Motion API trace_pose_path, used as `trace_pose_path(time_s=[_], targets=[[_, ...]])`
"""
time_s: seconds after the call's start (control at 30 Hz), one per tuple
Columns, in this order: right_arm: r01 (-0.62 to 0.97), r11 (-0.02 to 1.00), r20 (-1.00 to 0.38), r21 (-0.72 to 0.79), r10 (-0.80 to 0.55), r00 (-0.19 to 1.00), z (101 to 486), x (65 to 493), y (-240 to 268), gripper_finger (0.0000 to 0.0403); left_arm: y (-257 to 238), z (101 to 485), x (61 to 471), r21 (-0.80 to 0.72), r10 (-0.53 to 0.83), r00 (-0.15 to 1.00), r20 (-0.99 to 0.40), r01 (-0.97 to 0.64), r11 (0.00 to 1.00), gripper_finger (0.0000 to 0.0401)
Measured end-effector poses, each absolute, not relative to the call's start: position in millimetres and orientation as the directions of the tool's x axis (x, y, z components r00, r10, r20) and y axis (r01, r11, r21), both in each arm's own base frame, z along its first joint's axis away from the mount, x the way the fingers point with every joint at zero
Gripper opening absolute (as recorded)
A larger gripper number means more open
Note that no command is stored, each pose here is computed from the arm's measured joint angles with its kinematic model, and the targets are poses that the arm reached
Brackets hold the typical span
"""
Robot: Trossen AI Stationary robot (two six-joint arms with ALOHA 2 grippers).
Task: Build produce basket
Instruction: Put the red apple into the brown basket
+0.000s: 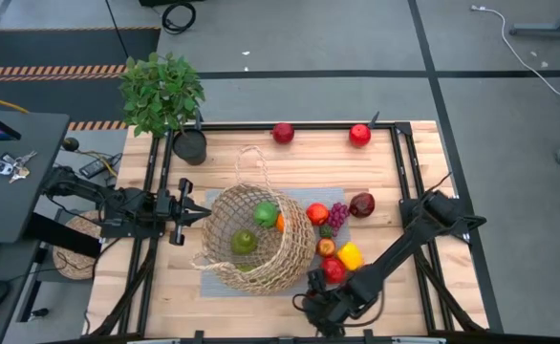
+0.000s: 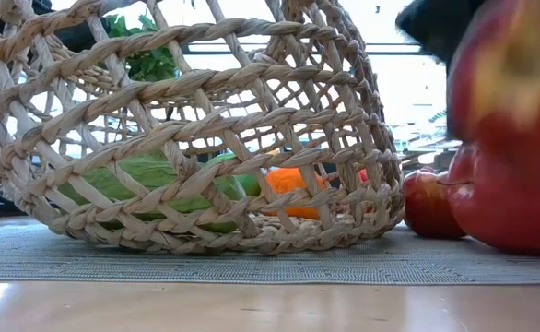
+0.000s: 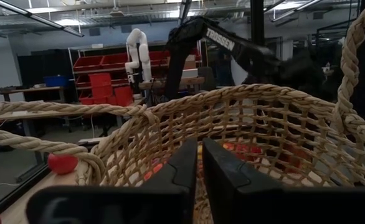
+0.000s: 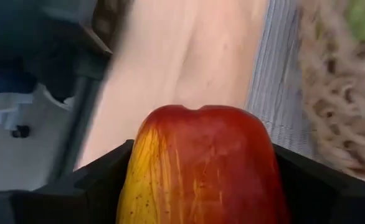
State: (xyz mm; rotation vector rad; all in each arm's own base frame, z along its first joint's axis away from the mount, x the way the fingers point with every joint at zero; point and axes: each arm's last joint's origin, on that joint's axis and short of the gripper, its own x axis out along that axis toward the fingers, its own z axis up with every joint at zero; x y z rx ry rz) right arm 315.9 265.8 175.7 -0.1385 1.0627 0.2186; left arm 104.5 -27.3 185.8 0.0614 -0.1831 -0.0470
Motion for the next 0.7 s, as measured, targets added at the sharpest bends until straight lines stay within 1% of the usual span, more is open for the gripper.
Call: trace_pose_path(time_s=[0.13, 0.23, 0.33, 0.53, 0.63, 0.7], targets=[[-0.275, 0.960, -0.826, -0.060, 0.107, 0.553, 218, 304, 258, 0.0325, -27, 186, 105, 0.065, -0.052, 0.982, 0.181, 0.041, 0.997, 0.0035], [-0.291, 0.954, -0.755, -0.078, 0.134, 0.642, 260, 296, 246, 0.0327, -27, 186, 105, 0.065, -0.052, 0.982, 0.181, 0.041, 0.997, 0.0031], [-0.270, 0.960, -0.674, -0.077, 0.149, 0.724, 301, 285, 227, 0.0332, -27, 186, 105, 0.065, -0.052, 0.982, 0.180, 0.041, 0.997, 0.0028], [-0.174, 0.983, -0.441, 0.057, 0.182, 0.879, 380, 264, 174, 0.0332, -27, 186, 105, 0.065, -0.052, 0.982, 0.180, 0.041, 0.997, 0.0035], [-0.136, 0.979, -0.298, 0.153, 0.177, 0.938, 409, 256, 152, 0.0332, -27, 186, 105, 0.065, -0.052, 0.982, 0.180, 0.041, 0.997, 0.0036], [-0.142, 0.971, -0.209, 0.192, 0.182, 0.961, 424, 253, 142, 0.0332, -27, 186, 105, 0.065, -0.052, 0.982, 0.180, 0.041, 0.997, 0.0033]])
